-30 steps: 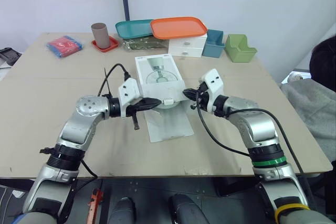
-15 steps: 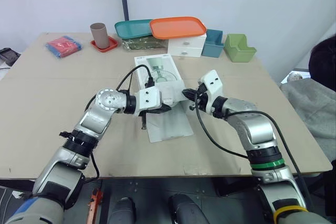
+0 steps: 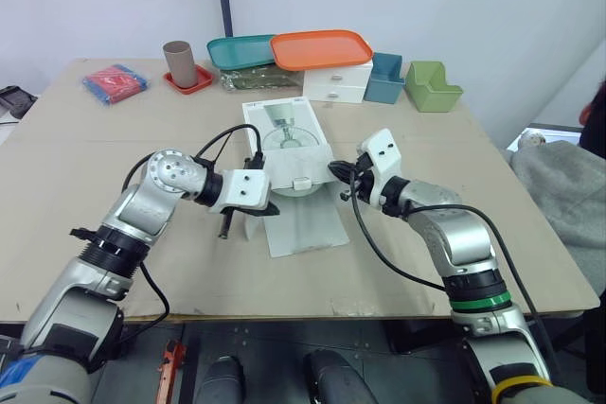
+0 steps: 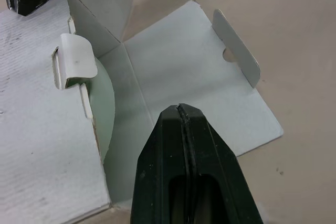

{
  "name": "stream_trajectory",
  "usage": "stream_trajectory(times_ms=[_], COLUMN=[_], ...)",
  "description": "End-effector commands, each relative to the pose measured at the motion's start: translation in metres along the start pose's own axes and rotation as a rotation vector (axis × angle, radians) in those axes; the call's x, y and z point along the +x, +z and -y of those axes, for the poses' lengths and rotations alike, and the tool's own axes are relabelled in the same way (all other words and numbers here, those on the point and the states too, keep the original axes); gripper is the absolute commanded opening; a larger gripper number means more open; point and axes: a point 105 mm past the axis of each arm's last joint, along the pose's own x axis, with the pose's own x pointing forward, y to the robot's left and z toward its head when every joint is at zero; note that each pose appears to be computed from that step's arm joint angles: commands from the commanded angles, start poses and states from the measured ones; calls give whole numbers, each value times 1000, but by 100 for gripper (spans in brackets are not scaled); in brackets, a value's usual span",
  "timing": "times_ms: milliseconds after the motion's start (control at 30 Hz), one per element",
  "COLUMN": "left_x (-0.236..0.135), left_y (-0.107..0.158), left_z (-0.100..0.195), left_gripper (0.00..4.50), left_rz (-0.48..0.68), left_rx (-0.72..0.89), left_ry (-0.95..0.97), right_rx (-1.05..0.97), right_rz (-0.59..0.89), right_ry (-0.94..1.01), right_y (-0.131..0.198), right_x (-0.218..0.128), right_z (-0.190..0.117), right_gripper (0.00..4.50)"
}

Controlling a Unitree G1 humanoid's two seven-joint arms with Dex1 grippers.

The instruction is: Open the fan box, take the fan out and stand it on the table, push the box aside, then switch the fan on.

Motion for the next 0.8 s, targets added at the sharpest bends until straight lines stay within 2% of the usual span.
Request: stream_trajectory(times_ms=[33, 233, 533, 600, 800], left_x=[-24, -42, -36, -25, -12], left_y=[-11, -37, -46, -46, -60], left_z=[-4, -10, -26, -29, -36], left_gripper=[0, 0, 0, 0, 0], left_rz=[-103, -192, -177, -123, -143], left_rx=[30, -16, -40, -89, -130], left_ry=[17, 82, 220, 265, 377], right_rx=[8, 8, 9, 6, 4], right_rz=[-43, -41, -42, -44, -43], right_ry=[5, 4, 9, 5, 2], right_y=[-13, -12, -11, -11, -10], right_x=[0, 0, -1, 0, -2], right_z=[-3, -2, -3, -2, -1], right_gripper=[8, 8, 8, 8, 8])
